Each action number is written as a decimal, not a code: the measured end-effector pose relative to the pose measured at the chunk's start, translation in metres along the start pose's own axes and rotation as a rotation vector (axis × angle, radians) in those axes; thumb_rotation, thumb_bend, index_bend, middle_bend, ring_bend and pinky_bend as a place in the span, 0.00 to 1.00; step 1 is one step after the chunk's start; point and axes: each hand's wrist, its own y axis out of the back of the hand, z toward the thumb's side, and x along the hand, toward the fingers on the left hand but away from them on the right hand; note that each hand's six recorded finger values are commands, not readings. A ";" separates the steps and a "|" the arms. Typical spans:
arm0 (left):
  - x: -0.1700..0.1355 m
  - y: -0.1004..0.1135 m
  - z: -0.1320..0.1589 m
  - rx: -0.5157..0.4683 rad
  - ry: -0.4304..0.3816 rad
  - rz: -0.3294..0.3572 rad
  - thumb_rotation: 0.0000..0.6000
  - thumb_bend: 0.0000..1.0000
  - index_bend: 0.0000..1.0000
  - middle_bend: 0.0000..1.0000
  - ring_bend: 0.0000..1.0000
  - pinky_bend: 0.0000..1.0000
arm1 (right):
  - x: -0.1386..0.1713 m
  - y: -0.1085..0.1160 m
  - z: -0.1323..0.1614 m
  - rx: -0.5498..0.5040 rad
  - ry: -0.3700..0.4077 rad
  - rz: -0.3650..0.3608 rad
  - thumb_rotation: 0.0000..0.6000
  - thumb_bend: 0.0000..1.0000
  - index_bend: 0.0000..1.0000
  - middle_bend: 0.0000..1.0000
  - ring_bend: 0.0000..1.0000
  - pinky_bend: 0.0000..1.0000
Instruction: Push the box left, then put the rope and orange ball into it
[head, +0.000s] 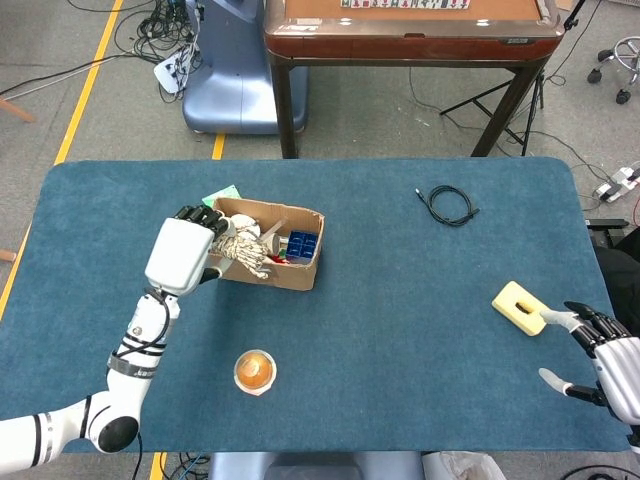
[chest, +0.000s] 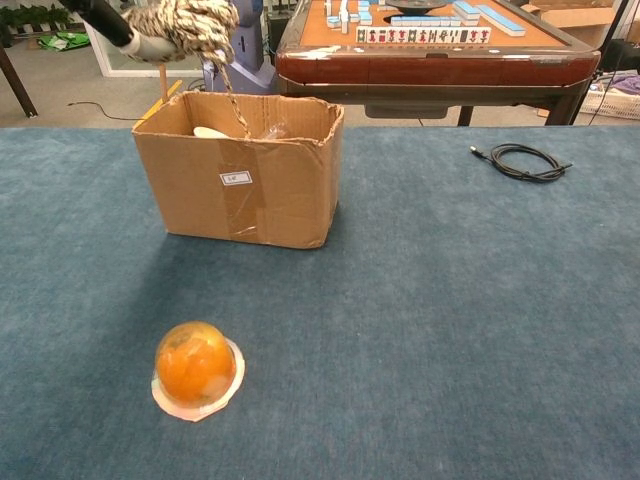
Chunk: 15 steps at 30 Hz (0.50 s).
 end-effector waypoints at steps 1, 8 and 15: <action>0.001 -0.004 0.001 0.003 0.000 -0.008 1.00 0.31 0.52 0.56 0.35 0.39 | 0.000 0.000 0.000 -0.001 0.000 0.000 1.00 0.14 0.26 0.33 0.17 0.28; 0.009 -0.022 0.011 0.012 -0.011 -0.030 1.00 0.31 0.37 0.56 0.35 0.39 | 0.000 0.001 -0.001 -0.003 -0.001 -0.003 1.00 0.14 0.26 0.33 0.17 0.28; 0.014 -0.020 0.016 -0.008 0.000 0.002 1.00 0.24 0.16 0.54 0.35 0.39 | -0.001 -0.001 -0.001 -0.002 0.000 0.004 1.00 0.14 0.26 0.33 0.17 0.28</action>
